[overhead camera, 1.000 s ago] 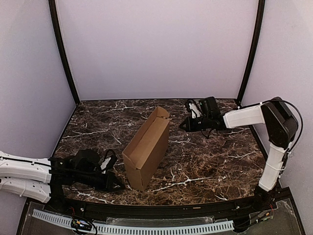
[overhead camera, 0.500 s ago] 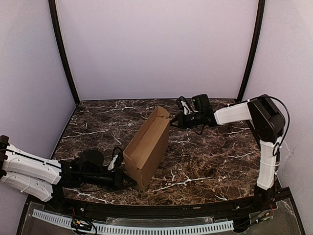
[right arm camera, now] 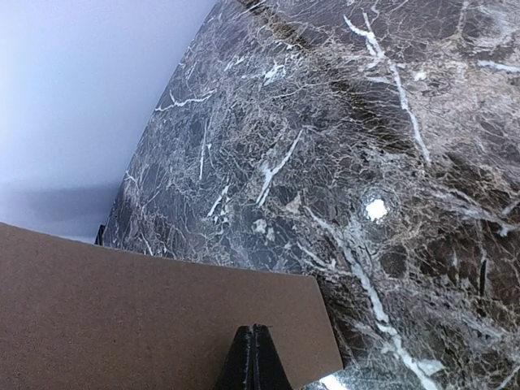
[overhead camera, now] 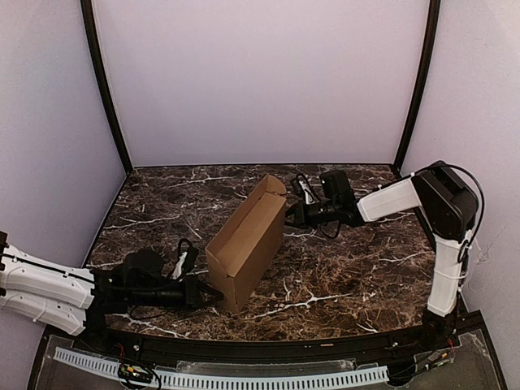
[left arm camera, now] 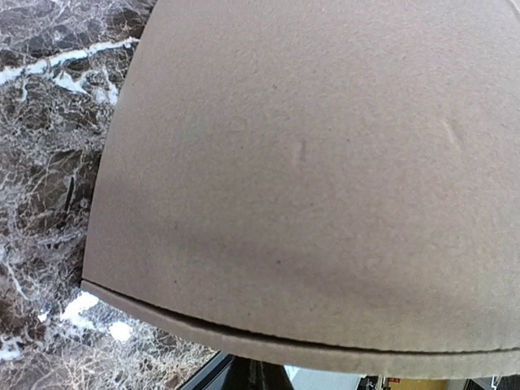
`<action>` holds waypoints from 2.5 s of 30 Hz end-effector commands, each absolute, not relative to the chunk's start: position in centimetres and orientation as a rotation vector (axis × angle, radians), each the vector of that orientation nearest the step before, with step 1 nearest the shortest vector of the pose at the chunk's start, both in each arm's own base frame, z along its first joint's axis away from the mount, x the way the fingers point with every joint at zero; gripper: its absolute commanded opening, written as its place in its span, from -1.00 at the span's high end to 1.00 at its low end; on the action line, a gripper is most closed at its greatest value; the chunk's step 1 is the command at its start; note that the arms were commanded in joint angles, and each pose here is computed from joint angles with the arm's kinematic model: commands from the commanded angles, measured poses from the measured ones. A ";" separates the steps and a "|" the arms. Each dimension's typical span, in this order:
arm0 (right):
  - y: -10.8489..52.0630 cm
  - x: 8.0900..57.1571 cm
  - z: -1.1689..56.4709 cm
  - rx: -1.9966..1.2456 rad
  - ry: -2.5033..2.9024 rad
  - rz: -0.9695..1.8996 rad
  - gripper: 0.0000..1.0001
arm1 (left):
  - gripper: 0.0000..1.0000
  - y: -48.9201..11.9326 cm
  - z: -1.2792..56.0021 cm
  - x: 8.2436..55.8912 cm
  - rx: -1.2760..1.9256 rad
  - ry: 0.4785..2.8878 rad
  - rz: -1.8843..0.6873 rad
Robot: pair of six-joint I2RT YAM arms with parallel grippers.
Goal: Fold the paper box
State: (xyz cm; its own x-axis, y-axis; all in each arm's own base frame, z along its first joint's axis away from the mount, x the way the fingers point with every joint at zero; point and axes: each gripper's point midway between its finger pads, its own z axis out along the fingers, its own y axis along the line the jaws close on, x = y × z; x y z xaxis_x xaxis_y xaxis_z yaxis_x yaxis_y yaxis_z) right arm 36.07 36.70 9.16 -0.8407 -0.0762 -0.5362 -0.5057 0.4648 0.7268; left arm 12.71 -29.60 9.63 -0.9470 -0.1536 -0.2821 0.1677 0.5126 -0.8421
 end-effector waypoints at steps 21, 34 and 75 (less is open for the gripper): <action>30.6 26.3 9.7 -0.409 2.287 1.270 1.00 | 0.99 -29.0 13.7 20.0 0.130 2.314 -1.225; 28.5 22.2 9.8 -0.362 2.302 1.187 1.00 | 0.99 -29.9 14.5 22.0 0.247 2.330 -1.150; 21.3 23.6 23.6 -0.439 2.113 0.552 0.36 | -0.60 -18.0 21.4 25.2 0.350 2.335 -0.311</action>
State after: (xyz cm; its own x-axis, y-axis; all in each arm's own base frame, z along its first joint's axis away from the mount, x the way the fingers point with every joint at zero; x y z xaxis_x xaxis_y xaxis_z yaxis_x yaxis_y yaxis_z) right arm 24.09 21.89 21.75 -0.5796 -0.0417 -0.8138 -0.4619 0.8396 0.2860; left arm 25.40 -20.20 20.37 -0.7045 0.0780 -0.7054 0.3489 0.9036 -0.2485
